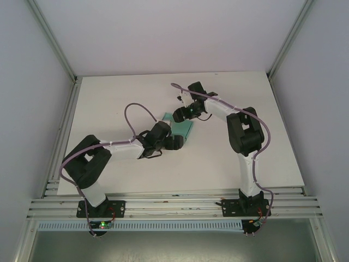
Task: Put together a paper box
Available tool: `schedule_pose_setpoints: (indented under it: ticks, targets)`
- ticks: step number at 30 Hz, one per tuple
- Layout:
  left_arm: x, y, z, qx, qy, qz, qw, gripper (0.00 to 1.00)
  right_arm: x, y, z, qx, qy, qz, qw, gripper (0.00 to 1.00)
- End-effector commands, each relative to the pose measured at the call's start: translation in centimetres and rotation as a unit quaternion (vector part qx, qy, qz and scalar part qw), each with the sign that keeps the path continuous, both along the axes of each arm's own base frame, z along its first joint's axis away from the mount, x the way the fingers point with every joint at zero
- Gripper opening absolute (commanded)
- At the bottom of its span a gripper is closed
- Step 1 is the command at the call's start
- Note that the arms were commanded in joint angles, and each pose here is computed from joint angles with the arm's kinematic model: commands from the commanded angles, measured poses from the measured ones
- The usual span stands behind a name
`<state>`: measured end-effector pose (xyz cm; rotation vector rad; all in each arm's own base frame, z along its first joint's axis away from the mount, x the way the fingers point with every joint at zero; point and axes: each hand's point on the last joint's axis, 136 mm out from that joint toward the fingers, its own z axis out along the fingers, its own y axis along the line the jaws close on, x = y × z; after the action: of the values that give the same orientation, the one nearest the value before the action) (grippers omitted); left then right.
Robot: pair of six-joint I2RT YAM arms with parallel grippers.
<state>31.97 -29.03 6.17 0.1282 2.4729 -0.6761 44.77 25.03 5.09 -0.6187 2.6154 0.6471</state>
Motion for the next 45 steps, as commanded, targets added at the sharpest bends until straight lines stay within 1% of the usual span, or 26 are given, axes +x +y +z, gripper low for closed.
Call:
schedule_pose_setpoints:
  ticks: [1, 3, 6, 8, 10, 11, 14, 15, 18, 19, 22, 24, 27, 28, 29, 30, 31, 32, 34, 36, 37, 38, 39, 41, 43, 45]
  targets:
    - [-0.4, 1.3, 2.7, 0.023, -0.021, 0.01, 0.999, 1.0, 2.1, -2.7, 2.9, -0.018, -0.055, -0.056, 0.997, 0.82]
    - [-0.2, 3.2, 5.0, 0.057, -0.053, 0.028, 0.997, 1.0, 3.2, -4.1, 5.4, -0.013, -0.094, -0.084, 0.992, 0.98]
    - [0.7, 7.3, 8.9, 0.108, -0.105, 0.081, 0.985, 1.0, 4.1, -6.9, 9.3, 0.004, -0.154, -0.137, 0.978, 0.98]
    - [1.5, 10.3, 11.1, 0.119, -0.126, 0.119, 0.978, 1.0, 4.0, -8.8, 11.4, 0.025, -0.189, -0.16, 0.969, 0.98]
    - [2.6, 14.8, 12.2, 0.132, -0.133, 0.185, 0.965, 1.0, 3.5, -11.4, 12.7, 0.031, -0.214, -0.194, 0.957, 0.98]
    - [3.1, 17.0, 12.4, 0.144, -0.137, 0.213, 0.957, 1.0, 2.9, -12.5, 13.1, 0.029, -0.226, -0.2, 0.953, 0.98]
    - [3.8, 24.3, 12.4, 0.217, -0.167, 0.309, 0.911, 1.0, 0.8, -16.5, 12.7, -0.003, -0.269, -0.242, 0.932, 0.98]
    - [3.7, 26.6, 12.3, 0.248, -0.183, 0.339, 0.889, 1.0, 0.0, -18.3, 12.6, -0.018, -0.29, -0.268, 0.918, 0.98]
    - [3.5, 30.5, 10.7, 0.278, -0.204, 0.369, 0.863, 1.0, -2.8, -21.0, 12.0, -0.041, -0.355, -0.291, 0.888, 0.98]
    - [3.2, 31.2, 10.0, 0.28, -0.202, 0.377, 0.86, 1.0, -3.5, -21.5, 11.7, -0.046, -0.375, -0.289, 0.88, 0.98]
    - [3.4, 31.4, 9.1, 0.271, -0.207, 0.363, 0.867, 1.0, -5.5, -22.3, 9.6, -0.076, -0.398, -0.276, 0.871, 0.98]
    - [4.1, 30.9, 9.3, 0.277, -0.248, 0.336, 0.865, 1.0, -5.8, -23.3, 8.6, -0.087, -0.411, -0.301, 0.856, 0.99]
    - [4.8, 30.6, 6.6, 0.292, -0.282, 0.3, 0.863, 1.0, -6.3, -24.6, 7.4, -0.084, -0.442, -0.332, 0.829, 0.98]
    - [5.4, 30.8, 6.3, 0.302, -0.298, 0.297, 0.856, 1.0, -6.4, -25.4, 6.9, -0.078, -0.444, -0.347, 0.823, 0.98]
    - [5.7, 30.5, 6.0, 0.311, -0.287, 0.293, 0.857, 1.0, -6.0, -25.6, 7.2, -0.057, -0.458, -0.347, 0.816, 0.98]
    - [6.3, 30.0, 5.8, 0.294, -0.291, 0.276, 0.867, 1.0, -5.9, -25.7, 7.6, -0.048, -0.462, -0.347, 0.815, 0.98]
    - [6.6, 30.2, 4.9, 0.283, -0.294, 0.273, 0.871, 1.0, -6.2, -25.8, 7.2, -0.047, -0.448, -0.348, 0.822, 0.98]
    - [7.2, 31.3, 5.5, 0.271, -0.335, 0.296, 0.852, 0.99, -6.4, -25.9, 6.6, -0.053, -0.432, -0.349, 0.83, 0.98]
    - [6.5, 31.5, 4.1, 0.25, -0.271, 0.29, 0.883, 1.0, -5.6, -26.4, 6.3, -0.061, -0.419, -0.363, 0.83, 0.98]
    - [7.0, 31.8, 4.5, 0.23, -0.303, 0.288, 0.879, 1.0, -5.7, -26.2, 6.2, -0.065, -0.419, -0.359, 0.832, 0.99]
    - [6.9, 30.8, 3.5, 0.222, -0.277, 0.257, 0.899, 1.0, -5.7, -26.2, 6.3, -0.066, -0.419, -0.358, 0.832, 0.98]
    - [7.2, 31.0, 2.6, 0.225, -0.277, 0.261, 0.897, 1.0, -5.7, -26.2, 6.3, -0.066, -0.419, -0.358, 0.831, 0.98]
    - [7.7, 31.2, 3.6, 0.222, -0.322, 0.267, 0.881, 0.99, -5.7, -26.2, 6.2, -0.067, -0.42, -0.358, 0.832, 0.98]
    - [7.0, 31.0, 2.6, 0.219, -0.272, 0.261, 0.9, 1.0, -5.7, -26.2, 6.3, -0.067, -0.42, -0.357, 0.832, 0.98]
    - [7.5, 31.2, 3.3, 0.216, -0.305, 0.266, 0.888, 1.0, -5.7, -26.1, 6.2, -0.069, -0.42, -0.356, 0.832, 0.98]
    - [7.4, 31.1, 2.7, 0.216, -0.276, 0.26, 0.9, 1.0, -5.6, -26.1, 6.2, -0.069, -0.419, -0.356, 0.832, 0.99]
